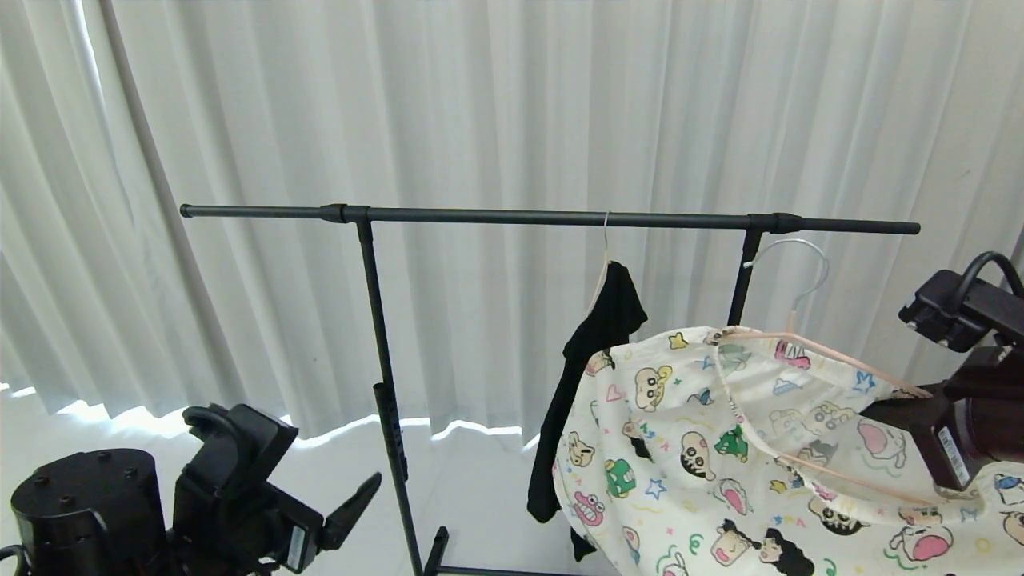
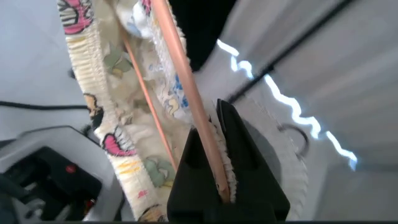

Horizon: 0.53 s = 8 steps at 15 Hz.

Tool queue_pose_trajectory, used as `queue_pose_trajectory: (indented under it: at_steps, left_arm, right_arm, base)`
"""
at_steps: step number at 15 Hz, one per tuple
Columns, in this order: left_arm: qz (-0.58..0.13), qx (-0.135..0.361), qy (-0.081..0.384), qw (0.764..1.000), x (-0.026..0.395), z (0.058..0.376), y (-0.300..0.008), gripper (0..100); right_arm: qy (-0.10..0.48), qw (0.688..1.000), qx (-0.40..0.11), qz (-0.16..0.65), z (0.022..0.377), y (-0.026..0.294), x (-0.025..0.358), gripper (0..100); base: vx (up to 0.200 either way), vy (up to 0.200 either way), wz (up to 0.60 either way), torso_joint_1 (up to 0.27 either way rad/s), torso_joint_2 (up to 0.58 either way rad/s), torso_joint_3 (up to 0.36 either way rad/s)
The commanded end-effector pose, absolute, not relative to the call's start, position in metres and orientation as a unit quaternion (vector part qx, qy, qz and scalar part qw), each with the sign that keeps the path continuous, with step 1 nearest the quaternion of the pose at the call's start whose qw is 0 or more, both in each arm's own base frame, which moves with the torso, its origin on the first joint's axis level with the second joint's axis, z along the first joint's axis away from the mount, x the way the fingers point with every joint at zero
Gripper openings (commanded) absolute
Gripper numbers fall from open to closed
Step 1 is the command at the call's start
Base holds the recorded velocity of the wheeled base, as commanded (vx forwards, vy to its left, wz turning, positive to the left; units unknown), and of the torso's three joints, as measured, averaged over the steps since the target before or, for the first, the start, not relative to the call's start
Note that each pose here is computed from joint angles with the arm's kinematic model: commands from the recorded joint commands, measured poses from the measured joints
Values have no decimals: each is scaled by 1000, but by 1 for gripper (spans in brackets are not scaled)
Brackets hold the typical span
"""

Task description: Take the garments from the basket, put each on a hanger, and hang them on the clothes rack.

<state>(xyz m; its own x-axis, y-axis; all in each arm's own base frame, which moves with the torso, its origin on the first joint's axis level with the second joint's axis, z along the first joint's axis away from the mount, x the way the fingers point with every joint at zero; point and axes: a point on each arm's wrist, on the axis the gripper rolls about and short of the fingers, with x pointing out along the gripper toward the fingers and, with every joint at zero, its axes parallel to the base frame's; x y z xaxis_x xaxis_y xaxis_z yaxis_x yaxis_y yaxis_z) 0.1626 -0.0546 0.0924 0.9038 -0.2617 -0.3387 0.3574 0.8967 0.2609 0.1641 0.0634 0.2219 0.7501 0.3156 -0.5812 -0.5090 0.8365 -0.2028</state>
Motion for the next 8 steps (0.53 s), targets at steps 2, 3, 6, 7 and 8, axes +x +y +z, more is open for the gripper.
queue_pose_trajectory:
  at_steps: [2, 3, 6, 7, 8]
  left_arm:
    - [-81, 120, 95, 985, 172, 118, -50, 100]
    - [-58, 115, 88, 988, 175, 126, -42, 100]
    - [-47, 77, 90, 992, 177, 159, -40, 100]
    - [-46, 58, 106, 992, 175, 171, -40, 100]
    - [-43, 40, 130, 990, 172, 179, -39, 100]
  right_arm:
    - [284, 924, -162, 196, 223, 58, 157, 0]
    - [298, 925, -157, 175, 223, 55, 153, 0]
    - [309, 926, -148, 158, 225, 50, 141, 0]
    - [315, 924, -149, 156, 226, 48, 137, 0]
    - [322, 922, -151, 153, 225, 45, 132, 0]
  base:
    - [0, 0, 0, 0, 0, 0]
    - [0, 0, 0, 0, 0, 0]
    - [0, 0, 0, 0, 0, 0]
    - [0, 0, 0, 0, 0, 0]
    - [0, 0, 0, 0, 0, 0]
